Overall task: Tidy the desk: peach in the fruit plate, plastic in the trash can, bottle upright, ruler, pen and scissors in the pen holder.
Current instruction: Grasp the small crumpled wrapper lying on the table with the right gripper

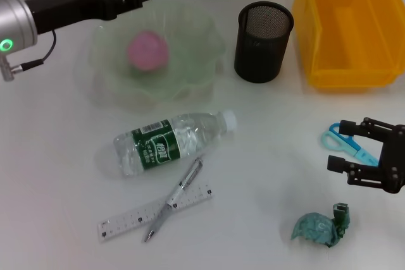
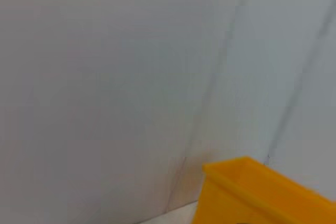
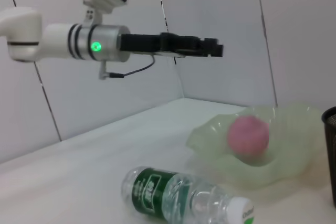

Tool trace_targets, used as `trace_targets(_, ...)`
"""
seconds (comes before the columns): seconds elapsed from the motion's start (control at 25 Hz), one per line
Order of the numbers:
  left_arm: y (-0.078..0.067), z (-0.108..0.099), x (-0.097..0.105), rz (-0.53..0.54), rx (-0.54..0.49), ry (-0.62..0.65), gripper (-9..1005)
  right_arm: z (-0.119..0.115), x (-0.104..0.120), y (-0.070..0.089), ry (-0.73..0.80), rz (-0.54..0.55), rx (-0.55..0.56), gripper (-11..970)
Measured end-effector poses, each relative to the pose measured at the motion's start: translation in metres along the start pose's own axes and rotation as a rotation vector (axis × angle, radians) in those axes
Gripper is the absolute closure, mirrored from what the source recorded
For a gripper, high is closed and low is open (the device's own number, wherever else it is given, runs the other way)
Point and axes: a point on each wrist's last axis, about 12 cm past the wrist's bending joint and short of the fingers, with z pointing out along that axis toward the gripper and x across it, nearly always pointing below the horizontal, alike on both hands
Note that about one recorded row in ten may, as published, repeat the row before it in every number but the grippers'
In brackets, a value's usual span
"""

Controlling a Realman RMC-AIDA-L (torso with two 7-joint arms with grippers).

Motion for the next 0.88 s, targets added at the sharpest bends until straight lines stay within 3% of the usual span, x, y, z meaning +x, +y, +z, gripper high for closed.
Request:
trace_targets(0.2, -0.008, -0.01, 0.004, 0.028, 0.087, -0.035, 249, 0.0, -0.016, -0.011, -0.026, 0.05, 0.023, 235)
trace_targets(0.24, -0.023, -0.027, 0.013, 0.085, 0.236, -0.063, 232, -0.003, -0.023, -0.016, -0.021, 0.074, 0.026, 236)
trace_targets(0.28, -0.03, -0.033, 0.019, 0.111, 0.304, -0.053, 214, -0.006, -0.033, -0.021, -0.003, 0.098, 0.027, 236)
trace_targets(0.32, -0.03, -0.033, 0.019, 0.111, 0.304, -0.053, 196, -0.009, -0.054, -0.029, 0.057, 0.124, 0.017, 237)
trace_targets(0.36, -0.03, -0.033, 0.019, 0.111, 0.304, -0.053, 179, -0.009, -0.054, -0.029, 0.057, 0.124, 0.017, 237)
trace_targets(0.44, -0.044, -0.05, 0.045, 0.154, 0.483, 0.023, 161, -0.008, -0.08, -0.03, 0.183, 0.103, -0.033, 239)
trace_targets(0.52, -0.047, -0.056, 0.058, 0.15, 0.54, 0.051, 161, 0.001, -0.109, -0.021, 0.397, 0.029, -0.102, 240)
trace_targets(0.56, -0.049, -0.059, 0.068, 0.131, 0.56, 0.066, 161, 0.001, -0.109, -0.021, 0.397, 0.029, -0.102, 240)
trace_targets(0.72, -0.049, -0.063, 0.077, 0.113, 0.558, 0.067, 161, 0.026, -0.14, 0.006, 0.745, -0.137, -0.145, 243)
trace_targets(0.88, -0.049, -0.065, 0.085, 0.097, 0.553, 0.063, 162, 0.047, -0.143, 0.021, 0.894, -0.223, -0.163, 245)
